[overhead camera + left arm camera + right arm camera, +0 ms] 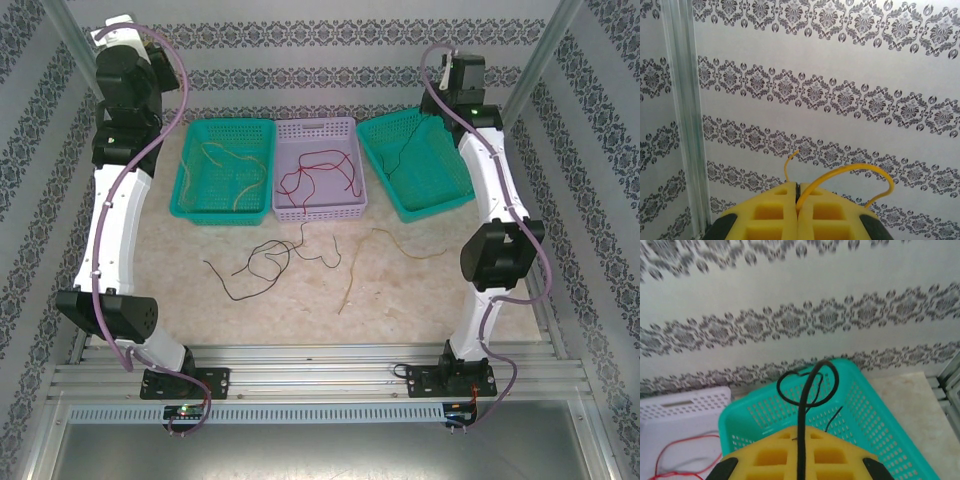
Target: Untangle the cables
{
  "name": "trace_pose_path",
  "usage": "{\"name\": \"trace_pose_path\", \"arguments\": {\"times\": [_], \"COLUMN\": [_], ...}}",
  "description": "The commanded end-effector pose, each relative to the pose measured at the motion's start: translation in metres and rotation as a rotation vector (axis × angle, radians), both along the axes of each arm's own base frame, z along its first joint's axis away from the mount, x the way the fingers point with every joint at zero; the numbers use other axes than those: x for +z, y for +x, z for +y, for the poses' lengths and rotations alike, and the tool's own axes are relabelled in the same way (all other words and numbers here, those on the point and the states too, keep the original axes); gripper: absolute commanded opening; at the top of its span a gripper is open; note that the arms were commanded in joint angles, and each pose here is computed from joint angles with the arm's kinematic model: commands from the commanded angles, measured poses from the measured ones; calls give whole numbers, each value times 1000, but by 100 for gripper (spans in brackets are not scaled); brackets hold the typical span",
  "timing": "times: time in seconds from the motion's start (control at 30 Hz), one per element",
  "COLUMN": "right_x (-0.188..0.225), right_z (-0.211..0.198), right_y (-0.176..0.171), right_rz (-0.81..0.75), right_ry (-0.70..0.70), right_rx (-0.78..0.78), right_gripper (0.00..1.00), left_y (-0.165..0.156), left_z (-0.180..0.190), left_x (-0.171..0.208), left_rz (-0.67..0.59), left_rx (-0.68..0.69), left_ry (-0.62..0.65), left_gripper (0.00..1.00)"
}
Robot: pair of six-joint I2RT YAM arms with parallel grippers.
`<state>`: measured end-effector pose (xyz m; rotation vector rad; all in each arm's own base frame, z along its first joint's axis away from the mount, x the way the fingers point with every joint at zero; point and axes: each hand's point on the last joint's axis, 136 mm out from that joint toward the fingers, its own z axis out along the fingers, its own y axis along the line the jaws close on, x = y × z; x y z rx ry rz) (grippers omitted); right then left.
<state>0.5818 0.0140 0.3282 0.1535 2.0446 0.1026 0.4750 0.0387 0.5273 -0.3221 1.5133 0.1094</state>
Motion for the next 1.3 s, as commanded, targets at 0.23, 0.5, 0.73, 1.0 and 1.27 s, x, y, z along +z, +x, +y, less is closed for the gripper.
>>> {"name": "trace_pose_path", "arguments": {"times": [0.23,0.5,0.73,1.0,1.27], "right_x": [-65,-95,-77,-8,10], "right_z": [11,8,11,33,86], "right_y": [-8,-16,-26,-64,-135], "right_rz": [107,161,117,-42,-91], "right_ry": [-16,29,71,96,124], "right_rx": [-5,-30,-38,-7,126], "right_gripper": [2,19,40,58,62], "left_y": [31,53,61,58,57], "left_z": [10,7,-5,-23,-52], "left_x": [-49,-108,-175,-250,-307], "left_rz": [56,159,285,427,570], "left_rx": [1,-25,-70,-112,-158], "left_ry": [-7,-66,-177,-274,-302], "left_gripper": [0,0,0,11,16]}}
